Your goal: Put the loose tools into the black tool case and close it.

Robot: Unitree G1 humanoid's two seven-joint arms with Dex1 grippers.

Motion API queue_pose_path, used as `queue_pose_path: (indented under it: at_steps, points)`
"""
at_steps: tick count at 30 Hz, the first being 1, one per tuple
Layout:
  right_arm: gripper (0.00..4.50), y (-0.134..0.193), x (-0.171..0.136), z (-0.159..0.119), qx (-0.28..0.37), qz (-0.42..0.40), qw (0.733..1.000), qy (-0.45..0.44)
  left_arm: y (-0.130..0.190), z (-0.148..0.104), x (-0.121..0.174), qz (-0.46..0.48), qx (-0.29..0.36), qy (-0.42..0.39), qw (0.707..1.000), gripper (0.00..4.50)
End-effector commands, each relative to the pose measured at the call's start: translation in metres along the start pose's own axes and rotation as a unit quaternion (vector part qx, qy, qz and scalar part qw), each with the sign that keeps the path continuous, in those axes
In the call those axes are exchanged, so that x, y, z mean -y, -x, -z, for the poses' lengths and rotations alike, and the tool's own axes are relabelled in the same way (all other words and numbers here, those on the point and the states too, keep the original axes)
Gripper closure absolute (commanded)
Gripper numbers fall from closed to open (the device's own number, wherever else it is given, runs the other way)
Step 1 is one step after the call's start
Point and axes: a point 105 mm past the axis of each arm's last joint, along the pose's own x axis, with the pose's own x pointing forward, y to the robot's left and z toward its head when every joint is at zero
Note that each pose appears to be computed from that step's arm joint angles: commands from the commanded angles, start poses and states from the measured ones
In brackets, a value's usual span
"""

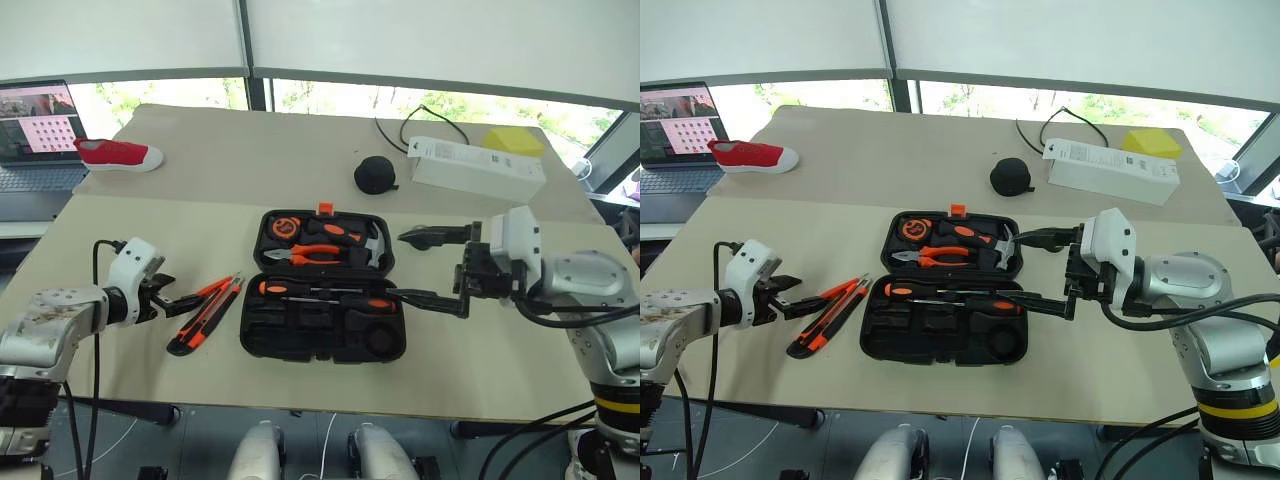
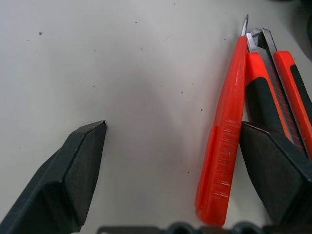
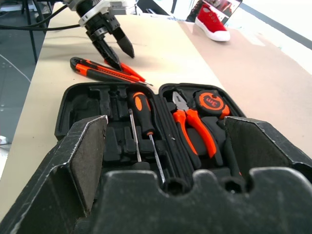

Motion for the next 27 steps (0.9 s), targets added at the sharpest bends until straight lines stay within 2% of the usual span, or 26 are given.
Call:
queue_pose_path:
  at_steps: [1, 4, 11, 15, 22, 27]
  points:
    - [0.00, 0.001, 0.001, -0.006, 0.002, 0.003, 1.000, 0.014, -0.010, 0.010, 0.012, 0.033, -0.015, 0.003, 0.999, 1.83]
    - [0.00, 0.004, -0.001, -0.004, 0.001, 0.005, 1.000, 0.010, -0.007, 0.010, 0.006, 0.023, -0.013, -0.002, 1.000, 2.78]
    - [0.00, 0.008, -0.009, 0.002, -0.005, -0.002, 1.000, -0.004, 0.004, 0.003, 0.007, 0.044, 0.039, -0.014, 0.998, 2.78]
    - [0.00, 0.008, -0.013, 0.007, -0.010, -0.009, 1.000, -0.013, 0.009, 0.004, 0.007, 0.055, 0.064, 0.030, 0.996, 2.78]
    - [0.00, 0.009, -0.014, 0.009, -0.012, -0.011, 1.000, -0.020, 0.015, 0.015, -0.009, 0.019, 0.061, 0.034, 0.997, 2.78]
    - [0.00, 0.008, -0.014, 0.011, -0.013, -0.010, 0.999, -0.027, 0.015, 0.013, -0.009, 0.019, 0.074, 0.023, 0.997, 2.78]
